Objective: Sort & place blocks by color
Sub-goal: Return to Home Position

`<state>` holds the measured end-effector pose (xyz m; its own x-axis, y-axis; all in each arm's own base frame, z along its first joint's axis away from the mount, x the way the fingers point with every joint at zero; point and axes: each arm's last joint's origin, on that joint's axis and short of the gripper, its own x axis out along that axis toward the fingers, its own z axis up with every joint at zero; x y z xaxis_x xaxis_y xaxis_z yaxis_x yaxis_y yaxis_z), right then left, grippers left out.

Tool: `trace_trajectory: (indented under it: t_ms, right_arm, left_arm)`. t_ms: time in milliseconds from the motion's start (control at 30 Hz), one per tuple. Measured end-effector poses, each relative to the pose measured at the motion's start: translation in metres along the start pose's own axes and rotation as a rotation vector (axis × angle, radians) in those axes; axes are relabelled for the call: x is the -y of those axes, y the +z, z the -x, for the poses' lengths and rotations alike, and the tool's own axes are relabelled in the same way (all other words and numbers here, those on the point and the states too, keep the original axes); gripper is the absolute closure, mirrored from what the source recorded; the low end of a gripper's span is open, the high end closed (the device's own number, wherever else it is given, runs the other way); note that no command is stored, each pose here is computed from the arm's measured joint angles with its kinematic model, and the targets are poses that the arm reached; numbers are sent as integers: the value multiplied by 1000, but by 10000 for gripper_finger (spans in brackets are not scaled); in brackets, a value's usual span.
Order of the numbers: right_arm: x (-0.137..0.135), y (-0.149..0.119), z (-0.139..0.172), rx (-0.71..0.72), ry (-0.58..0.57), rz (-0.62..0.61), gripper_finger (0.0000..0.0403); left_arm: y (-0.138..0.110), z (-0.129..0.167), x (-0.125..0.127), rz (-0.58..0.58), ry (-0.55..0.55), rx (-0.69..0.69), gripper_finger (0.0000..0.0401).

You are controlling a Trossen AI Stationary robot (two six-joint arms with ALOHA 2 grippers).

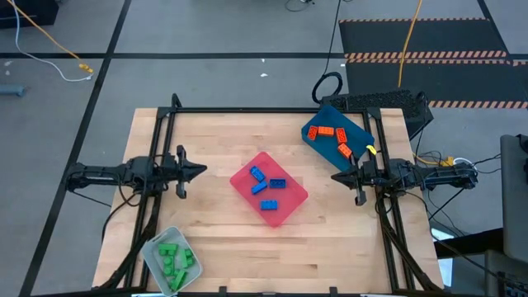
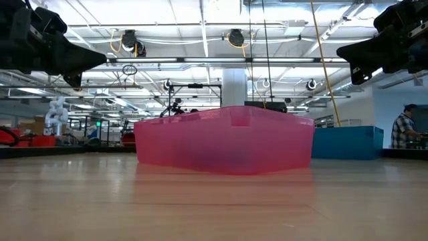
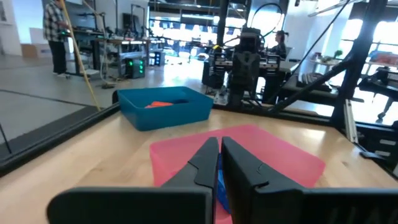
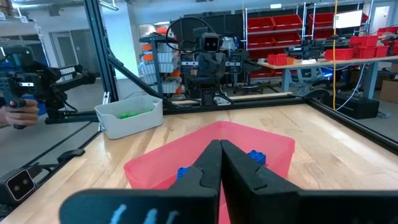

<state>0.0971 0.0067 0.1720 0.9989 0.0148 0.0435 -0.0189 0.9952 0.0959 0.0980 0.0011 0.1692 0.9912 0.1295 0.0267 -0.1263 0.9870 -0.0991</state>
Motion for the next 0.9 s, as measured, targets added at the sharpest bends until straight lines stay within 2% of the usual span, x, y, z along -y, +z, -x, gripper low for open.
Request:
trace_trajectory:
  t_ms: [467,633,900]
  right_arm:
    - [0,0,0,0,0,0,403]
    - [0,0,0,0,0,0,403]
    - [0,0,0,0,0,0,403]
  left_arm:
    - [0,0,0,20,-2,-3,378]
    - [0,0,0,-67,-2,2,377]
    - [2,0,0,-63,-1,23,377]
